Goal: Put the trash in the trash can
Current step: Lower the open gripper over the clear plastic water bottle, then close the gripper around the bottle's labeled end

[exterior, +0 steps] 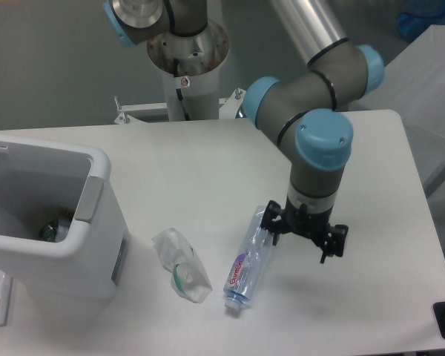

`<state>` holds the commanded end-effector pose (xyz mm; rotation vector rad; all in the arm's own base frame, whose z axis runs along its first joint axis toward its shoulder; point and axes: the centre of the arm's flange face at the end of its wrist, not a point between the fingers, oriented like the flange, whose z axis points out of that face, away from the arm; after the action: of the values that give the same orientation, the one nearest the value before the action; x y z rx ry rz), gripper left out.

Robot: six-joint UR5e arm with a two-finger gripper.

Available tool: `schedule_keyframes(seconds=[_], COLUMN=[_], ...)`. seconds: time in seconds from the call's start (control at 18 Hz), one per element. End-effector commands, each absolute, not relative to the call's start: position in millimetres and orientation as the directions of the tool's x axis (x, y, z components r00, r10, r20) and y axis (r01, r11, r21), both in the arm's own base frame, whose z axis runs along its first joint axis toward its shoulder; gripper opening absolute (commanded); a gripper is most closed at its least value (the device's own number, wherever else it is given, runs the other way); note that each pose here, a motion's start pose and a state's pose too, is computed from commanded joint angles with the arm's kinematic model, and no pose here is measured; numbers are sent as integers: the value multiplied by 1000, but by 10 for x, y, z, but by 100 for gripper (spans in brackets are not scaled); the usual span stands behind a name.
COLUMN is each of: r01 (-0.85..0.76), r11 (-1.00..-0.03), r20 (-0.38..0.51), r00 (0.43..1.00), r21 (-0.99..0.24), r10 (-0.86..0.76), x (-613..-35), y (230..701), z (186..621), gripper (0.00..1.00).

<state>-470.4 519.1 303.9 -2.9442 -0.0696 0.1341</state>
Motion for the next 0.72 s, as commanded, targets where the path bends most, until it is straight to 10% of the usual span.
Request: schedule_keyframes(seconds=[0.72], r01=[50], r11=[-995], r20=[-80], r00=[995], r21=[-91], r10=[57], x=[-4296], y=[6183], z=[2558], gripper=[100])
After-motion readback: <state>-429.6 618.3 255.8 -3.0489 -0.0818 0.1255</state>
